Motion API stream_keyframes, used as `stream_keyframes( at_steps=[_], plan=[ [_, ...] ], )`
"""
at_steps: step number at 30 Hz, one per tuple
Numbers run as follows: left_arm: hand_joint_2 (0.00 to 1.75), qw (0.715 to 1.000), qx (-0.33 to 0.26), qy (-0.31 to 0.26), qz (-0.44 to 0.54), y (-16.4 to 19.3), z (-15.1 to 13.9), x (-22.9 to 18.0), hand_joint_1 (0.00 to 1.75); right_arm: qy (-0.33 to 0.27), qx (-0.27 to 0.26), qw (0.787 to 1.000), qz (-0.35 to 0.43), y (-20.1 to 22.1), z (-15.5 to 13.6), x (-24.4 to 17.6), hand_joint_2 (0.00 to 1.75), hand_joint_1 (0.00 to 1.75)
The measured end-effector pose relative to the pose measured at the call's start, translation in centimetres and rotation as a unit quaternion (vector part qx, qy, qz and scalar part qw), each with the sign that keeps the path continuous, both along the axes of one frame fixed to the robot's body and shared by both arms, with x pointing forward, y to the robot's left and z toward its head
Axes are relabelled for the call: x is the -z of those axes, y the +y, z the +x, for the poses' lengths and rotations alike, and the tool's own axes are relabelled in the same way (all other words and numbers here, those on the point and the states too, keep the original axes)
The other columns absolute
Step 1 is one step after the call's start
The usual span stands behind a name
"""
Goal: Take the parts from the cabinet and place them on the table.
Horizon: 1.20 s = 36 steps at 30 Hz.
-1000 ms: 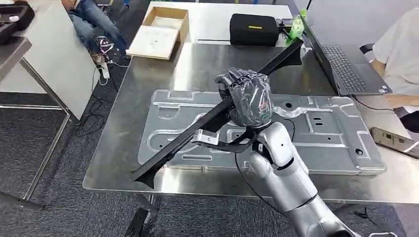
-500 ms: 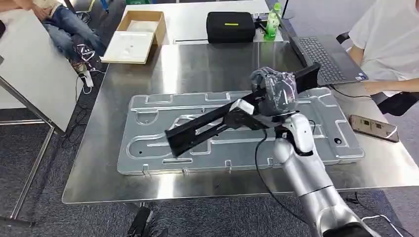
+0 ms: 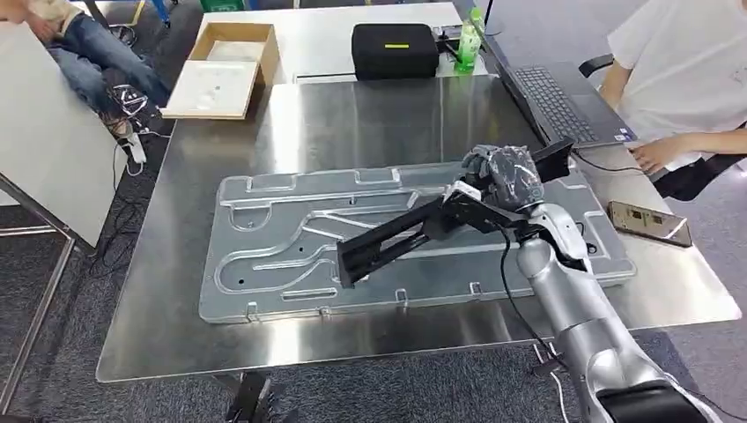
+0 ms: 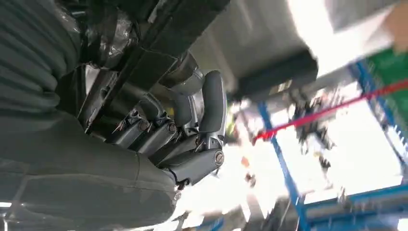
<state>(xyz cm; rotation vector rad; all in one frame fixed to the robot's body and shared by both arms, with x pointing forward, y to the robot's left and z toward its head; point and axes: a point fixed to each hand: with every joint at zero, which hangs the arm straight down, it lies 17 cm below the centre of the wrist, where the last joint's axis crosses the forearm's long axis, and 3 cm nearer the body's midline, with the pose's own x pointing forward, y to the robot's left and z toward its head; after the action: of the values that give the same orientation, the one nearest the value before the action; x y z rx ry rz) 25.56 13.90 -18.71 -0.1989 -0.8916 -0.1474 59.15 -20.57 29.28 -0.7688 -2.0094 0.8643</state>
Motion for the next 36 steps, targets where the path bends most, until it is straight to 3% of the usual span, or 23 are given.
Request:
stream_keyframes(
  at_steps=[6, 12, 24, 32, 34, 35, 36],
  plan=[
    [1.75, 1.0, 0.01, -0.001, -0.011, -0.5, -0.2, -0.2, 0.0, 0.039, -0.04, 0.998, 0.002, 0.2, 0.1, 1.8, 1.75, 1.75],
    [1.75, 1.0, 0.019, -0.002, -0.016, -0.8, -0.3, -0.3, 0.0, 0.023, -0.066, 0.998, -0.011, 0.9, -0.2, 1.0, 1.75, 1.75],
    [1.75, 0.999, 0.035, -0.003, -0.017, -1.3, -0.4, -0.4, 0.0, -0.043, -0.11, 0.991, -0.062, 5.4, -3.0, -1.3, 1.75, 1.75],
    [1.75, 0.999, 0.038, -0.004, -0.018, -1.6, -0.3, -0.5, 0.0, -0.169, -0.069, 0.977, -0.112, 6.0, -5.1, -6.1, 1.75, 1.75],
    [1.75, 0.999, 0.039, -0.004, -0.02, -1.9, -0.4, -0.5, 0.0, -0.177, -0.071, 0.975, -0.112, 6.5, -5.7, -6.5, 1.75, 1.75],
    [1.75, 0.999, 0.04, -0.004, -0.02, -1.9, -0.4, -0.5, 0.0, -0.176, -0.073, 0.975, -0.113, 6.7, -5.9, -6.4, 0.0, 0.0],
    [1.75, 0.999, 0.041, -0.004, -0.02, -1.9, -0.4, -0.5, 0.0, -0.176, -0.073, 0.975, -0.114, 6.9, -6.0, -6.3, 0.0, 0.0]
  ],
)
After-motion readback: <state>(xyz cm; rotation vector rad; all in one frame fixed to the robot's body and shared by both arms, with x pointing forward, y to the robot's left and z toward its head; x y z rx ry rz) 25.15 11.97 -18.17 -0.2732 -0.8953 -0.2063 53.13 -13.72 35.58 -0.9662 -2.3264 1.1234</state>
